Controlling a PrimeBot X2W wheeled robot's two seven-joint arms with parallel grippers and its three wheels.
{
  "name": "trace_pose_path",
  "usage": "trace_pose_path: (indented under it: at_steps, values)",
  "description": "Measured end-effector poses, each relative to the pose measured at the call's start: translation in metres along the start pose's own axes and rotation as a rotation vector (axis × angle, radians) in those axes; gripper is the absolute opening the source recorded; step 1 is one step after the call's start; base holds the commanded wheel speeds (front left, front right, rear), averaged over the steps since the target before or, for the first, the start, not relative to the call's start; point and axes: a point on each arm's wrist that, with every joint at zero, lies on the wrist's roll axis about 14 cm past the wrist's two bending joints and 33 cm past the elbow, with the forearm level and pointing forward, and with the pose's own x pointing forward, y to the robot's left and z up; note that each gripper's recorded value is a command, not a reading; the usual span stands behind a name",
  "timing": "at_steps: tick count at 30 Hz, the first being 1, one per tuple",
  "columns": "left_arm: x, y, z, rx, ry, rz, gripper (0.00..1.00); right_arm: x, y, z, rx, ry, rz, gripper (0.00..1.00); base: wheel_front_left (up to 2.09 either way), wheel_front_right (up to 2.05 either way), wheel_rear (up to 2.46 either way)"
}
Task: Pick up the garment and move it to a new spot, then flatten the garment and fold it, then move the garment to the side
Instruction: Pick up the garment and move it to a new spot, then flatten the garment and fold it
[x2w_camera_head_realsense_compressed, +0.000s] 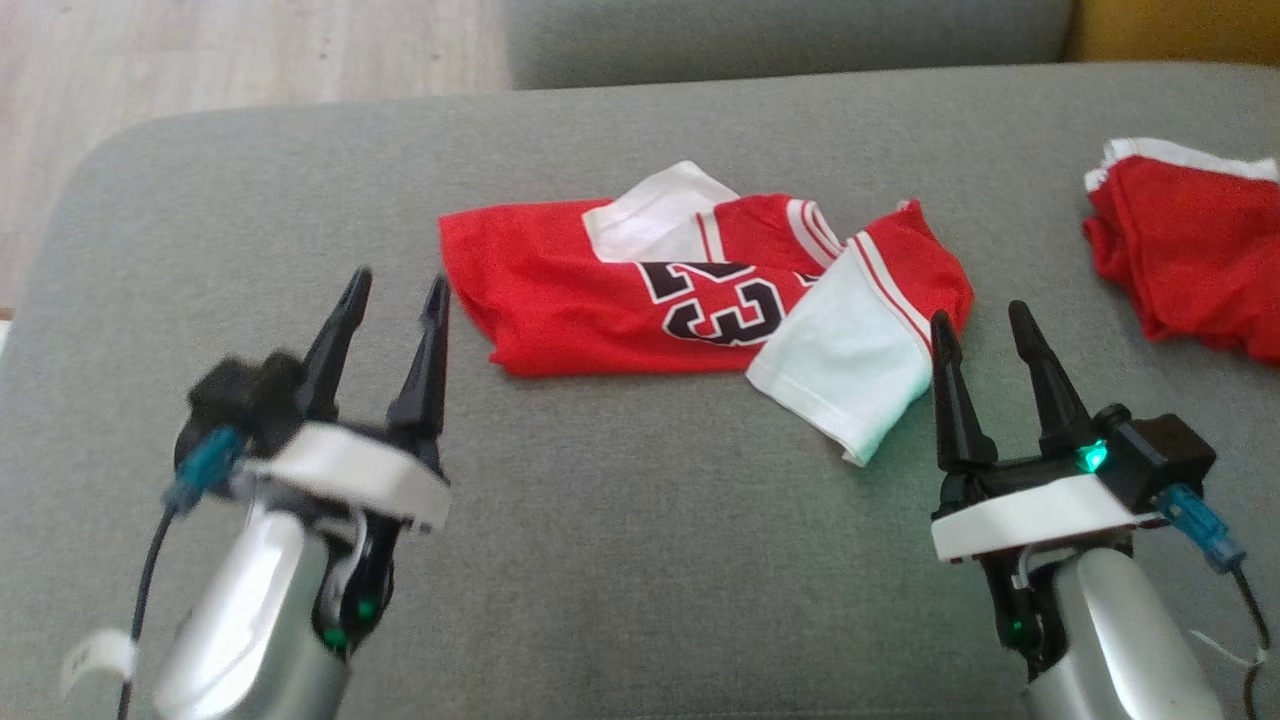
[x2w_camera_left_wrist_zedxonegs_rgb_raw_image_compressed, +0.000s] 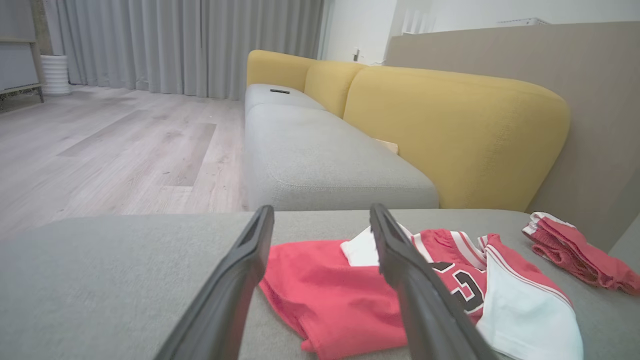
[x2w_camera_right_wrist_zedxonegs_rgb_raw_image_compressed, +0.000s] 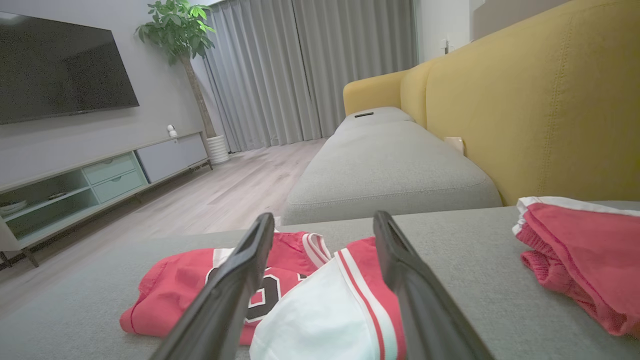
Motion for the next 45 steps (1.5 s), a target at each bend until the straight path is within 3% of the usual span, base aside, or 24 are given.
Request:
trace_pose_path:
  at_steps: [8, 12, 19, 25, 38, 40, 45]
  values:
    - [-0.042, 0.001, -0.017, -0.100, 0.019, 0.084, 1.00, -0.004, 0.010, -0.012, 0.008, 0.040, 0.024, 1.00, 0.00, 0.00, 0.00]
    - [-0.042, 0.003, -0.017, -0.093, 0.013, 0.087, 1.00, 0.000, 0.007, -0.022, -0.006, 0.080, 0.020, 1.00, 0.00, 0.00, 0.00]
    - [-0.039, 0.008, -0.030, -0.099, 0.045, 0.096, 1.00, 0.046, 0.012, -0.033, -0.100, 0.187, 0.074, 1.00, 0.00, 0.00, 0.00]
    - [-0.035, 0.023, -0.034, -0.095, 0.055, 0.127, 1.00, 0.092, -0.002, -0.056, -0.188, 0.375, 0.096, 1.00, 0.00, 0.00, 0.00]
    - [-0.045, 0.046, -0.043, -0.123, 0.084, 0.206, 1.00, 0.111, 0.001, -0.128, -0.283, 0.758, 0.225, 1.00, 0.00, 0.00, 0.00]
    - [-0.045, 0.049, -0.044, -0.123, 0.087, 0.216, 1.00, 0.112, 0.002, -0.133, -0.302, 0.779, 0.242, 0.00, 0.00, 0.00, 0.00]
    - [-0.045, 0.049, -0.043, -0.124, 0.084, 0.223, 1.00, 0.134, -0.005, -0.108, -0.303, 0.662, 0.223, 0.00, 0.00, 0.00, 0.00]
